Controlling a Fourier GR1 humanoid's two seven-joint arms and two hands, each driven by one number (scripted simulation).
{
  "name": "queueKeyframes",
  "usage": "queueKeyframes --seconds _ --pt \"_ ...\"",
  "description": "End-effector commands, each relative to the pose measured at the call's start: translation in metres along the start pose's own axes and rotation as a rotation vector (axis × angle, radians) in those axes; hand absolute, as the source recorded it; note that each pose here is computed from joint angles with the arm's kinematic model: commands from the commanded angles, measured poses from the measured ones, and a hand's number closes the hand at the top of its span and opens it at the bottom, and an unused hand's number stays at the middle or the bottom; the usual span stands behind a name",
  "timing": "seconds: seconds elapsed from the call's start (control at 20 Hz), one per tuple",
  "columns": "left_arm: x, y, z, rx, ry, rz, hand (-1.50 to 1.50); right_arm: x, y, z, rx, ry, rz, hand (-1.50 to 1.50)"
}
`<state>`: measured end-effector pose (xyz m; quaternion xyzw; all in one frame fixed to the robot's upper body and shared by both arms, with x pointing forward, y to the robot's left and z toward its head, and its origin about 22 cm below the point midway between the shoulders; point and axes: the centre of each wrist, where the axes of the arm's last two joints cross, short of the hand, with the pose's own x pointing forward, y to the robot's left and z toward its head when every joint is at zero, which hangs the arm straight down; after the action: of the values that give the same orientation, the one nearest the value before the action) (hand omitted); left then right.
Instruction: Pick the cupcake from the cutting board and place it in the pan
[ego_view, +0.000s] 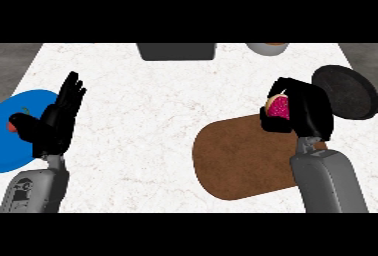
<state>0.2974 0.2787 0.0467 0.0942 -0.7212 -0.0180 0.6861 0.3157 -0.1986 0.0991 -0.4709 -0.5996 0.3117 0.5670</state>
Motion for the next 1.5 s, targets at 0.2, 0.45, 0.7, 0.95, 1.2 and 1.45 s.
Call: queueKeyframes --seconds 0.2,0.45,0.7,0.95,1.2,1.45 --pt "0.01 0.004 0.005 -0.015 -0.02 0.0 0.0 -0.051 -0.044 -0.034 -0.157 0.118 -0.291 1.5" --pt "-0.007 -0.007 -0.003 -0.019 0.001 0.0 0.0 -0.143 -0.059 -0.056 -0.226 0.153 -0.248 1.5" --pt "0.008 -0.012 0.003 -0.026 -0.015 -0.008 0.0 -0.194 -0.065 -0.078 -0.236 0.209 -0.136 1.5" --pt "0.018 -0.02 -0.01 -0.057 -0.039 0.007 0.0 -0.229 -0.088 -0.086 -0.301 0.259 0.002 1.5" --pt "0.022 -0.023 -0.008 -0.064 -0.048 0.024 0.0 -0.264 -0.072 -0.068 -0.302 0.327 0.0 1.5" --pt "0.027 -0.026 -0.014 -0.079 -0.064 0.015 0.0 -0.274 -0.076 -0.065 -0.314 0.336 -0.021 1.5"
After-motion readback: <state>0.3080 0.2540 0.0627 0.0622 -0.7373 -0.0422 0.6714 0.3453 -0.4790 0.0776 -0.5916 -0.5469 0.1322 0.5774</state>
